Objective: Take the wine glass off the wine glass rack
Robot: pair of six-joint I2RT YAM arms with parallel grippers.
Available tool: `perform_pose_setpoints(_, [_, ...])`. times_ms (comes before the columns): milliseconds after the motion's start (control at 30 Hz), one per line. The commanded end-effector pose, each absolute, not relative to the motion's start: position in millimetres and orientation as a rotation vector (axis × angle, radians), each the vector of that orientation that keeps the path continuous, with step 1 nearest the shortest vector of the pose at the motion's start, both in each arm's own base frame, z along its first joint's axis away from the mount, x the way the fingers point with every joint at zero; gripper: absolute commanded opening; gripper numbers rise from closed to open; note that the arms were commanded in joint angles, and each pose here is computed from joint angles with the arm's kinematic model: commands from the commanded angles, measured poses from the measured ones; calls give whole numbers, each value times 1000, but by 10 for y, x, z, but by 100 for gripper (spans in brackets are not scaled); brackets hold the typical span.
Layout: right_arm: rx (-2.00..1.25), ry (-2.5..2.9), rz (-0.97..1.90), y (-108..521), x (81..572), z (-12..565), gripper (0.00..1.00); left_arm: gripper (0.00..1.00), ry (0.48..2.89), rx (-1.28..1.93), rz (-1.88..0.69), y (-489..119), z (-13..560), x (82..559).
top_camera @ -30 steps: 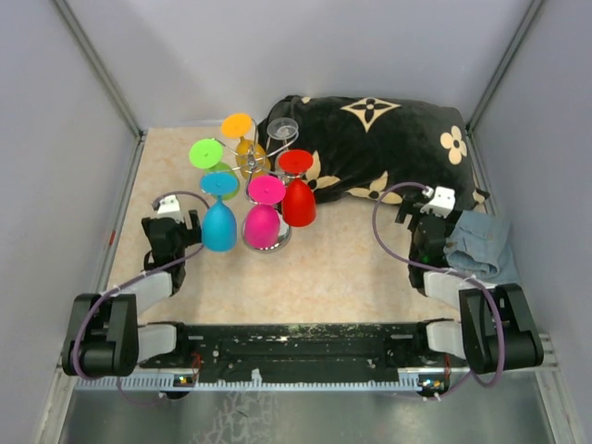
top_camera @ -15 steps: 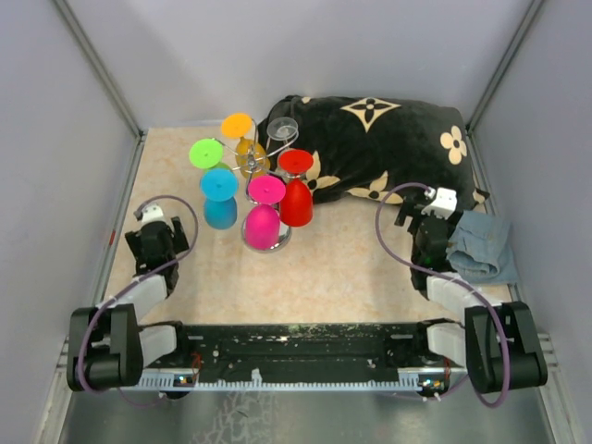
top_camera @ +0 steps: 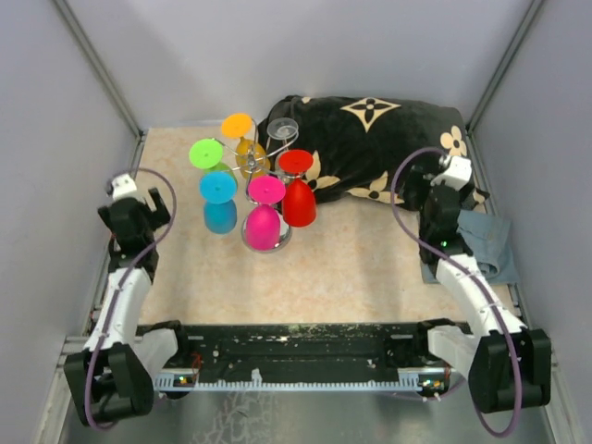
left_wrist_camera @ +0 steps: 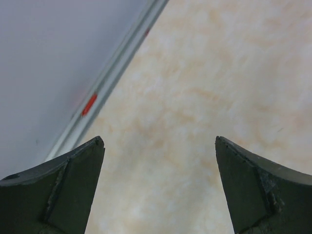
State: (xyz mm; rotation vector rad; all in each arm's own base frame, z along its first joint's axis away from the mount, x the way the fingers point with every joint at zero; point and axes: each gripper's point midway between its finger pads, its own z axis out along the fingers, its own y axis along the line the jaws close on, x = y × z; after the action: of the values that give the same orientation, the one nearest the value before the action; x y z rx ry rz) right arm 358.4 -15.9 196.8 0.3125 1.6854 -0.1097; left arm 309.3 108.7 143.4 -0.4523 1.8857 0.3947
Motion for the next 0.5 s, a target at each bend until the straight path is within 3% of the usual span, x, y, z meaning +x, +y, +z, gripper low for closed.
perform_pose_setpoints(0, [387, 1768, -13, -45, 3697, 2411, 98, 100, 1798, -358, 208, 841, 2358, 3353])
perform_pose_setpoints(267, [251, 2061, 313, 623, 4015, 2944, 98, 98, 1793, -414, -137, 516, 3323, 3711])
perform_pose_setpoints(467, [133, 2045, 620, 1101, 4034, 3574, 95, 100, 1894, -451, -506, 414, 3433, 3824])
